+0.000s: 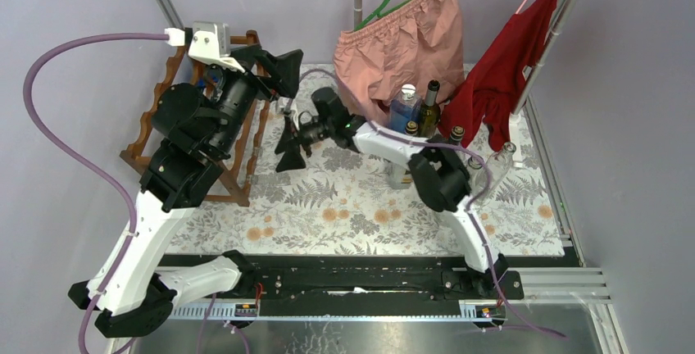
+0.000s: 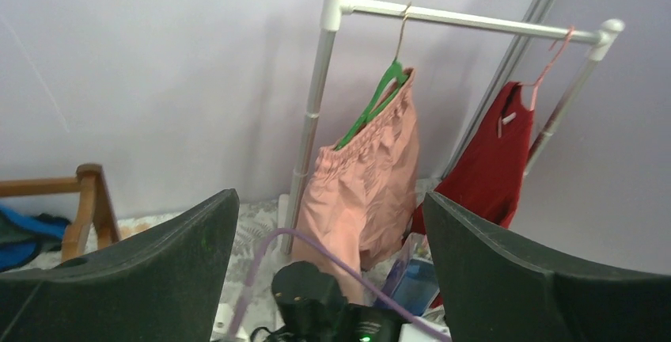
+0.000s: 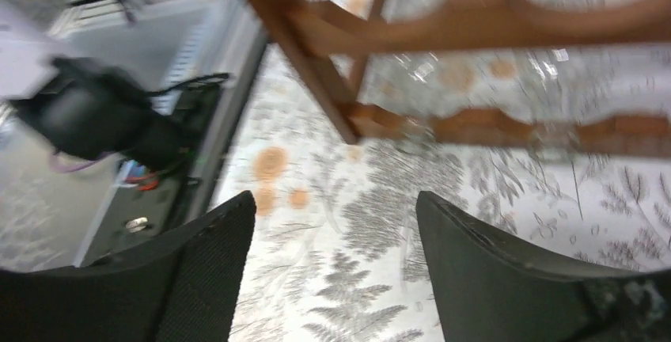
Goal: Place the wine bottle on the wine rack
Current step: Pick up the wine bottle from the center of the board.
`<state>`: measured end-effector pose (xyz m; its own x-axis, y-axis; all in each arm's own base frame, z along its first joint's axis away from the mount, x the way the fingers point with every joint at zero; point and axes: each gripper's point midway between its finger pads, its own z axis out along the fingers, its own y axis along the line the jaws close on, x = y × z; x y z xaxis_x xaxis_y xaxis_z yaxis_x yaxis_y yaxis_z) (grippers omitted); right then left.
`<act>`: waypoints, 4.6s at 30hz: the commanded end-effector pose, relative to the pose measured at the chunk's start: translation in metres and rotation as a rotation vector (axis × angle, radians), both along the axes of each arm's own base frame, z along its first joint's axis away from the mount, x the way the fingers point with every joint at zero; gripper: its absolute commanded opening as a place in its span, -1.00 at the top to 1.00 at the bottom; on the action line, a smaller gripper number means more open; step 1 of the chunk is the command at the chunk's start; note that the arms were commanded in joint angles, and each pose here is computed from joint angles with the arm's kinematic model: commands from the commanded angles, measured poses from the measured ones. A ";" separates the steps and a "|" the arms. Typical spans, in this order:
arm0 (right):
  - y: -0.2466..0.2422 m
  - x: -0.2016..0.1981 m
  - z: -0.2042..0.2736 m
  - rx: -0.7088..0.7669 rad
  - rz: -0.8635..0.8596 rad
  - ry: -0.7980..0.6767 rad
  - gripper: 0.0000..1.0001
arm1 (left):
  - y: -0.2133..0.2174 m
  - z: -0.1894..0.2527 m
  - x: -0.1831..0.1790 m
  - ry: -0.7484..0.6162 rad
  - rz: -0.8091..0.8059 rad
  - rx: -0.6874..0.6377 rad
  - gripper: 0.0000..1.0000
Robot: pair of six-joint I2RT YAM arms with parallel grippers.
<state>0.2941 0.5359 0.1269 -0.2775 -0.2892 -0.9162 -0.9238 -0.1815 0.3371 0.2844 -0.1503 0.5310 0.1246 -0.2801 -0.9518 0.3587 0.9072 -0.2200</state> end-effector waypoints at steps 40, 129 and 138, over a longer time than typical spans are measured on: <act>-0.579 -0.019 0.238 -0.726 -1.337 -0.174 -0.94 | -0.084 -0.028 -0.021 0.038 -0.474 -0.339 -0.84; -0.584 -0.052 0.234 -0.919 -1.329 -0.329 1.00 | -0.079 -0.046 -0.035 0.042 -0.497 -0.317 -0.86; -0.564 -0.003 0.319 -0.666 -1.361 -0.469 1.00 | -0.076 -0.046 -0.037 0.040 -0.487 -0.322 -0.86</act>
<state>0.2714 -0.0433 0.3974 -0.5496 -0.4522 -0.7024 -0.3155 0.8909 -0.3267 0.2550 -0.2333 0.4553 -0.1924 -0.5272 -0.8277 0.6658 0.5494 -0.5047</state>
